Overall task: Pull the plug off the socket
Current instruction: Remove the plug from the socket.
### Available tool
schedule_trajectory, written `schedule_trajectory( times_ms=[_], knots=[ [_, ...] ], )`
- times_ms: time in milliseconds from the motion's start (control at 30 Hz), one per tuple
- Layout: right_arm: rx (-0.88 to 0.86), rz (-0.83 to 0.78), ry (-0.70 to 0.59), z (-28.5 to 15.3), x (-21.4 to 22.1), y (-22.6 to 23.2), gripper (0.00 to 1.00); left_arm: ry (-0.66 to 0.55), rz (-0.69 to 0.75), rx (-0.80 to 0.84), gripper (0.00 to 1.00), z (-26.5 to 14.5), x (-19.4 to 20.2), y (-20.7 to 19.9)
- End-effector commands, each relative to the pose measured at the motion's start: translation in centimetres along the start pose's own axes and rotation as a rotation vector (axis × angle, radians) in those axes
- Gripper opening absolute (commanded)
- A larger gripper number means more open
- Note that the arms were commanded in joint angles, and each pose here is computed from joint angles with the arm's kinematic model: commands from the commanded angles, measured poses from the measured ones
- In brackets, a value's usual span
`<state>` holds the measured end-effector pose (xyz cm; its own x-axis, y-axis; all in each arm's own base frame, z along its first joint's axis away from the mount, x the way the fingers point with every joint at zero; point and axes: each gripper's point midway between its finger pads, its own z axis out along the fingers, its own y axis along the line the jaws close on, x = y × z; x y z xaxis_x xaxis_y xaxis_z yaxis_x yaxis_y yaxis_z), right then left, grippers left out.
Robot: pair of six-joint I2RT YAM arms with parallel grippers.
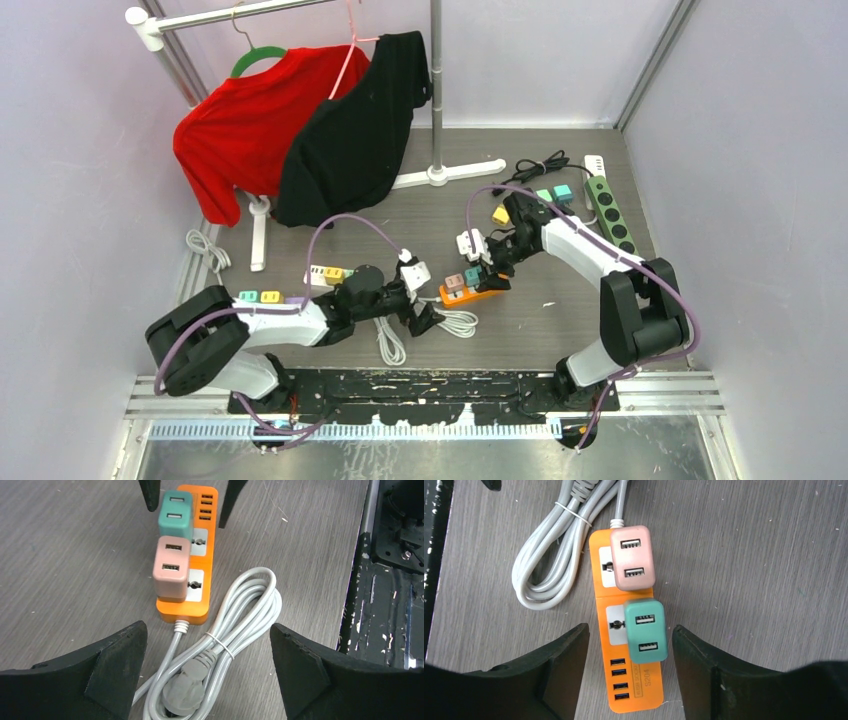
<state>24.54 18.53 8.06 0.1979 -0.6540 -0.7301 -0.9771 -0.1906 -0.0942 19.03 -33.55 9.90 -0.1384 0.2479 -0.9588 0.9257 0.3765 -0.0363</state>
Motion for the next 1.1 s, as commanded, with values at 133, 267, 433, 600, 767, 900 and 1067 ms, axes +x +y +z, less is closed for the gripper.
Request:
schedule_trajectory(
  times_ms=[133,267,433,600,767,900,1067],
  knots=[
    [0.001,-0.030,0.029,0.4,-0.5,-0.4,0.44,-0.098,0.041,0.057,0.91,2.1,-3.0,0.2],
    [0.015,-0.051,0.009,-0.1,-1.3,-0.3,0.22,-0.109,0.033,0.052,0.90,1.8,-3.2,0.5],
    [0.063,-0.064,-0.019,-1.4,-3.2,-1.0,0.10,-0.118,0.022,0.049,0.85,0.4,-3.6,0.3],
    [0.134,-0.076,-0.049,-3.6,-5.2,-1.6,0.07,-0.144,-0.017,0.052,0.81,-1.7,-4.0,-0.5],
    [0.148,-0.095,-0.071,-4.7,-6.1,-1.1,0.06,-0.162,-0.009,0.030,0.82,-3.8,-5.2,-0.7],
    [0.153,-0.094,-0.070,-4.9,-6.1,-1.0,0.05,-0.160,0.019,0.021,0.84,-4.8,-5.8,-0.6],
    [0.117,-0.105,-0.082,-4.8,-6.2,-0.1,0.04,-0.160,0.032,0.027,0.87,-4.7,-5.7,-0.7]
  ],
)
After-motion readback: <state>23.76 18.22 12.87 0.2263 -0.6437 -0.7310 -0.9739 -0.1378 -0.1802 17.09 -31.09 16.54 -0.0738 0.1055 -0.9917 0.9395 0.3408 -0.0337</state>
